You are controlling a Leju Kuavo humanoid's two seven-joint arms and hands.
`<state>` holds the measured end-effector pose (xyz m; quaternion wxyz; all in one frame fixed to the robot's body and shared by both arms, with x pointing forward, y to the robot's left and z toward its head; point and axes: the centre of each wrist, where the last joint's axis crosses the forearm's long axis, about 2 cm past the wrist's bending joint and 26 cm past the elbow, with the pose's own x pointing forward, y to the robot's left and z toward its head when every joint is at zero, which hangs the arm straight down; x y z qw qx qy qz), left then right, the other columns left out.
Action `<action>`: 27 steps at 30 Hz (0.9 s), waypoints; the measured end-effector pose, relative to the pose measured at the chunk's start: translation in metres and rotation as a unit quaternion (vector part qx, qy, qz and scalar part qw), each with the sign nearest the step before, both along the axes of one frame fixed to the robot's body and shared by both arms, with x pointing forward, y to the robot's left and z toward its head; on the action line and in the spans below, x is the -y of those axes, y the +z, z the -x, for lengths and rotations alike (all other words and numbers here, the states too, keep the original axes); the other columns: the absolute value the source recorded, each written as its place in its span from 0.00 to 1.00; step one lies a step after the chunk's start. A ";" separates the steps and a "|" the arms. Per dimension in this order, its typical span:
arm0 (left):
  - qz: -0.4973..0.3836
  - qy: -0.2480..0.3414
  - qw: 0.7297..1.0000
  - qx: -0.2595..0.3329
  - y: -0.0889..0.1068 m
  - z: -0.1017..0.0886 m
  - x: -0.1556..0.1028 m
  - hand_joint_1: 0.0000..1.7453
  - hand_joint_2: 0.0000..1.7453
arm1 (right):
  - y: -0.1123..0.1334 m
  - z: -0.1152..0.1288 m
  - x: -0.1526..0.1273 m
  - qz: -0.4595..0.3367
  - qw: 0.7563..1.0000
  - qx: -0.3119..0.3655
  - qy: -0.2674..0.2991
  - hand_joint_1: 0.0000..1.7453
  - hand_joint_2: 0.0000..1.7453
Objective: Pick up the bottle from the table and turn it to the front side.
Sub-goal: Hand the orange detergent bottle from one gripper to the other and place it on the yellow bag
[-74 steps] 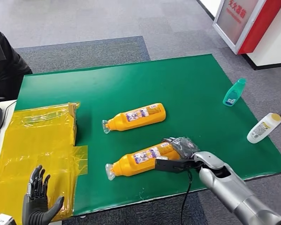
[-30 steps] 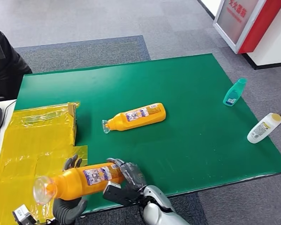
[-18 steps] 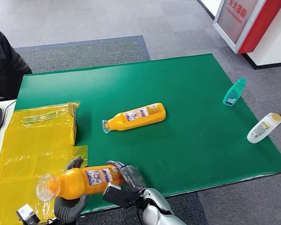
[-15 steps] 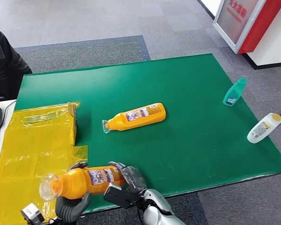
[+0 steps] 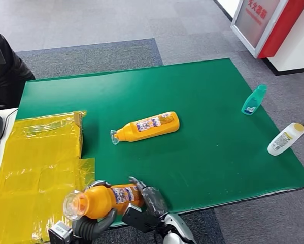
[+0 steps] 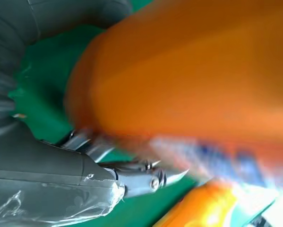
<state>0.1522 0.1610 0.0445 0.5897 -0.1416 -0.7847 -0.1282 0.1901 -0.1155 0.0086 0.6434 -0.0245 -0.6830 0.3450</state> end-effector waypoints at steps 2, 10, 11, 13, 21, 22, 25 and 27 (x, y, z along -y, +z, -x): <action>-0.028 0.027 0.999 0.012 0.003 -0.003 0.001 1.00 1.00 | 0.000 0.007 0.006 -0.010 1.000 0.004 -0.015 0.00 1.00; -0.159 0.201 0.962 0.095 0.017 -0.008 -0.034 1.00 1.00 | 0.011 0.022 0.022 -0.046 0.998 0.032 -0.033 0.00 1.00; -0.179 0.222 0.953 0.105 0.019 -0.008 -0.044 1.00 1.00 | 0.012 0.023 0.023 -0.048 0.998 0.032 -0.033 0.00 1.00; -0.213 0.260 0.934 0.123 0.021 -0.007 -0.062 1.00 1.00 | 0.013 0.024 0.024 -0.052 0.998 0.031 -0.034 0.00 1.00; -0.335 0.365 0.853 0.166 0.031 -0.001 -0.125 1.00 1.00 | 0.007 0.038 0.033 -0.065 0.997 -0.002 -0.042 0.00 1.00; -0.349 0.373 0.843 0.168 0.032 -0.001 -0.131 1.00 1.00 | 0.006 0.039 0.034 -0.066 0.997 -0.005 -0.043 0.00 1.00; -0.414 0.392 0.803 0.174 0.034 0.002 -0.146 1.00 1.00 | 0.005 0.041 0.036 -0.070 0.996 -0.013 -0.046 0.00 1.00; -0.464 0.400 0.770 0.178 0.035 0.003 -0.154 1.00 1.00 | 0.004 0.042 0.036 -0.073 0.996 -0.018 -0.045 0.00 1.00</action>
